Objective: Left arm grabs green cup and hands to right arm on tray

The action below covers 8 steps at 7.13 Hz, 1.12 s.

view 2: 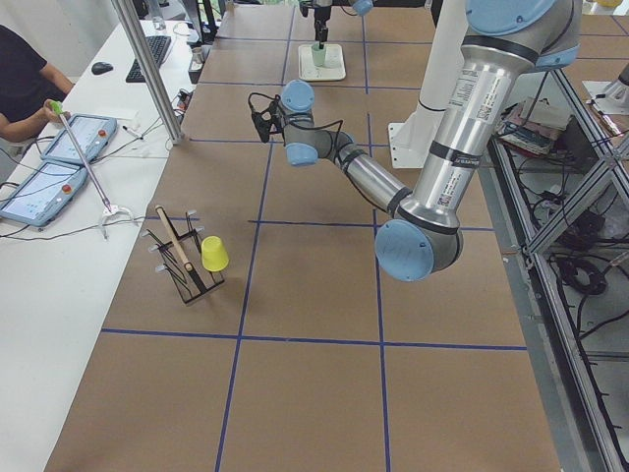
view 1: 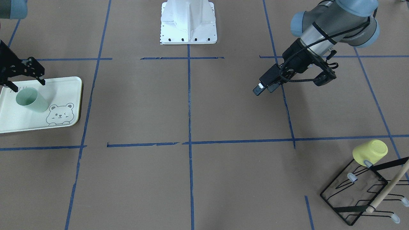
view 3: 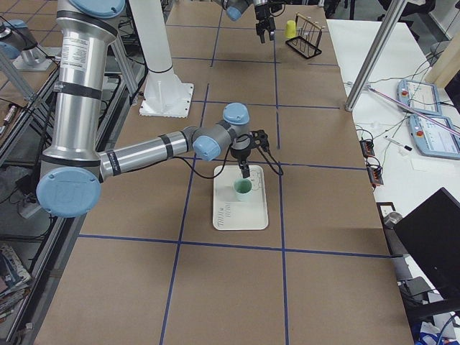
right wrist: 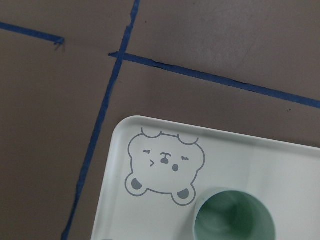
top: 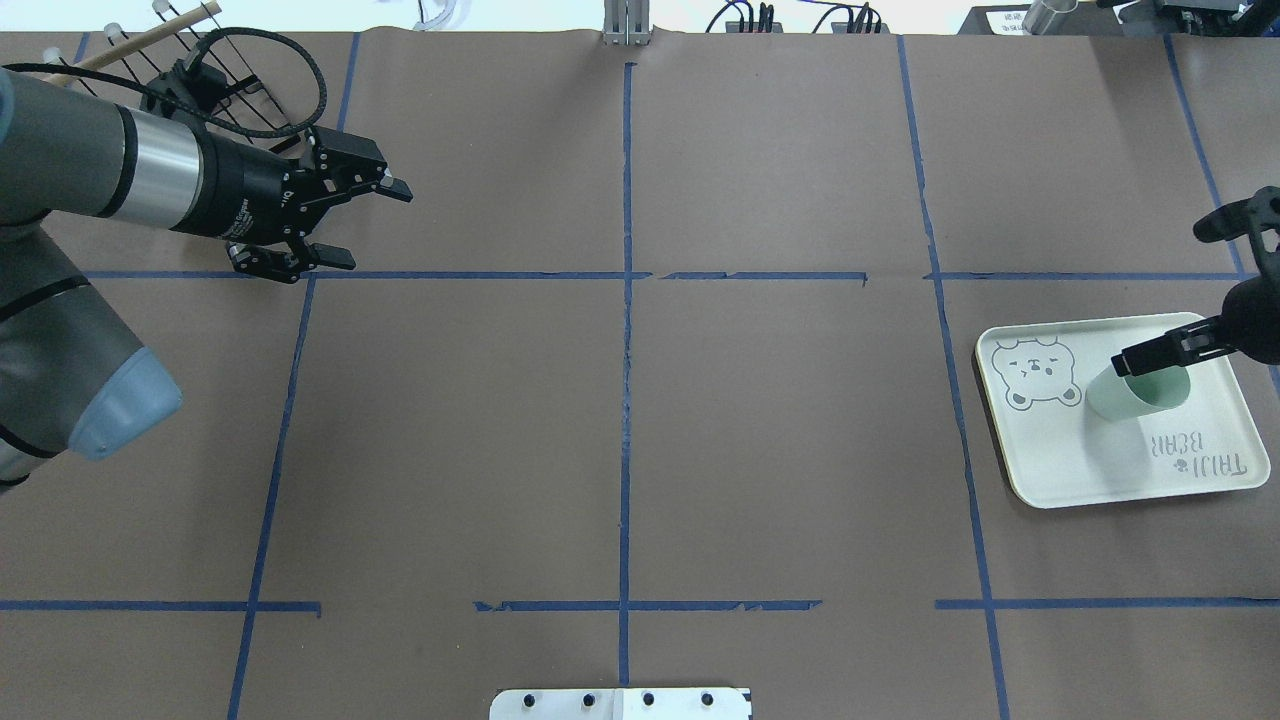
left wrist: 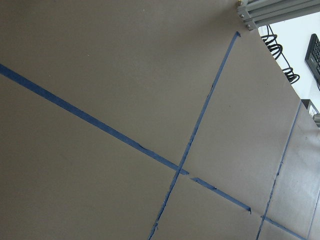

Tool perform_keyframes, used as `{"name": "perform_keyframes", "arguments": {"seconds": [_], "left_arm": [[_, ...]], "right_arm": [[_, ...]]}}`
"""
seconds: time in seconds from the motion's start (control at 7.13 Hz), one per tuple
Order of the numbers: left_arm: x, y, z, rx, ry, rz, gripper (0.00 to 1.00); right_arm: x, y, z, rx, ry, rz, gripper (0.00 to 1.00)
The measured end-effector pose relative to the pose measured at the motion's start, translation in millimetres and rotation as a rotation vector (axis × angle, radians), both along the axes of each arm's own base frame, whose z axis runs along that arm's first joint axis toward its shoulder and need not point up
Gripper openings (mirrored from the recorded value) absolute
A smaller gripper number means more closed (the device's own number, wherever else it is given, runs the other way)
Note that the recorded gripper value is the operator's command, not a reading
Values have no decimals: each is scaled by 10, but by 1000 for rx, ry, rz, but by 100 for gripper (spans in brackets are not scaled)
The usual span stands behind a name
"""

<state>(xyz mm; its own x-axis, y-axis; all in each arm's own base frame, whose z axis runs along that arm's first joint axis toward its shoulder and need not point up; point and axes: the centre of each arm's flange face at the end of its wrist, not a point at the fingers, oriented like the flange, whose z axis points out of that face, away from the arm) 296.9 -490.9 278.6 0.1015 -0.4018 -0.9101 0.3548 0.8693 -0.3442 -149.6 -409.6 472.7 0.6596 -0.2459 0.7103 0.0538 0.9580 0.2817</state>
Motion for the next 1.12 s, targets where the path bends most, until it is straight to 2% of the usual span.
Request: {"name": "perform_keyframes", "arguments": {"seconds": [0.28, 0.42, 0.7, 0.84, 1.12], "left_arm": [[-458, 162, 704, 170, -185, 50, 100], [-794, 265, 1137, 273, -294, 87, 100], [-1540, 374, 1855, 430, -515, 185, 100], [-1977, 451, 2139, 486, -602, 238, 100], [-2739, 627, 2573, 558, -731, 339, 100]], "right_arm": [[545, -64, 5, -59, -84, 66, 100], [758, -65, 86, -84, -96, 104, 100], [1122, 33, 385, -104, -74, 145, 100], [1281, 100, 591, -97, -48, 140, 100], [1438, 160, 842, -122, -6, 126, 100]]}}
